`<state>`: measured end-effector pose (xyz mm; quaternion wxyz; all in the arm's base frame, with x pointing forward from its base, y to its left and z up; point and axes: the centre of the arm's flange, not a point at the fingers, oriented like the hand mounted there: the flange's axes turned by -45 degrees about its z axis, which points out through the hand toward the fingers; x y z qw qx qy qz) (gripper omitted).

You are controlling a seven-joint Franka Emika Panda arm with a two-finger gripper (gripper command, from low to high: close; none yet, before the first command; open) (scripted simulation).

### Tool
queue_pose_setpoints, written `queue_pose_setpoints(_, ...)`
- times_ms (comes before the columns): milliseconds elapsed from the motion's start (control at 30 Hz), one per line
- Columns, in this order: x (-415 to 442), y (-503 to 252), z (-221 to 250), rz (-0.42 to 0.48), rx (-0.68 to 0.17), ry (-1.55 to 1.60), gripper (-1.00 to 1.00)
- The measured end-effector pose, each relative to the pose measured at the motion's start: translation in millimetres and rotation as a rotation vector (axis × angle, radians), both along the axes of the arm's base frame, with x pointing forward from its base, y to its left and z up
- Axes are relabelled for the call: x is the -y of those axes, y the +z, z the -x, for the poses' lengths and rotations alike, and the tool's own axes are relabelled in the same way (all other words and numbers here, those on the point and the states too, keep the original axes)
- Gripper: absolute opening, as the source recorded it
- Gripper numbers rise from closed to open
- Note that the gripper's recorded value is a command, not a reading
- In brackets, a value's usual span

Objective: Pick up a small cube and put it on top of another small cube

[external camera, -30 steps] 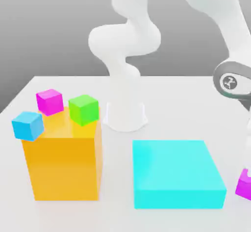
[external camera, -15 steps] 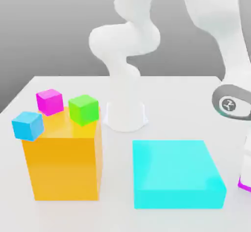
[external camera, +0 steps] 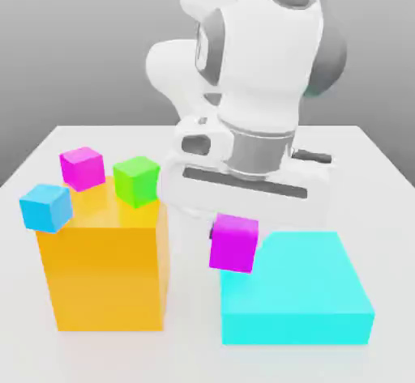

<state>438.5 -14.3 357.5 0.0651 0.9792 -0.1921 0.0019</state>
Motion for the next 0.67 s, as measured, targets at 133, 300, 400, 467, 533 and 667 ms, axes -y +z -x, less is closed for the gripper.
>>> queue_pose_setpoints(133, 78, 37, 38, -0.014, 0.025, -0.349, -1.00)
queue_pose_setpoints(300, 154, 77, 108, -0.057, 0.061, -0.780, -1.00)
queue_pose_setpoints(400, 184, 94, 154, -0.095, 0.084, -1.015, -1.00)
queue_pose_setpoints(467, 190, 78, 164, -0.105, 0.089, -1.067, -1.00)
queue_pose_setpoints(533, 192, 52, 166, -0.107, 0.091, -1.080, -1.00)
queue_pose_setpoints(667, 191, 42, 167, -0.107, 0.091, -1.083, 1.00)
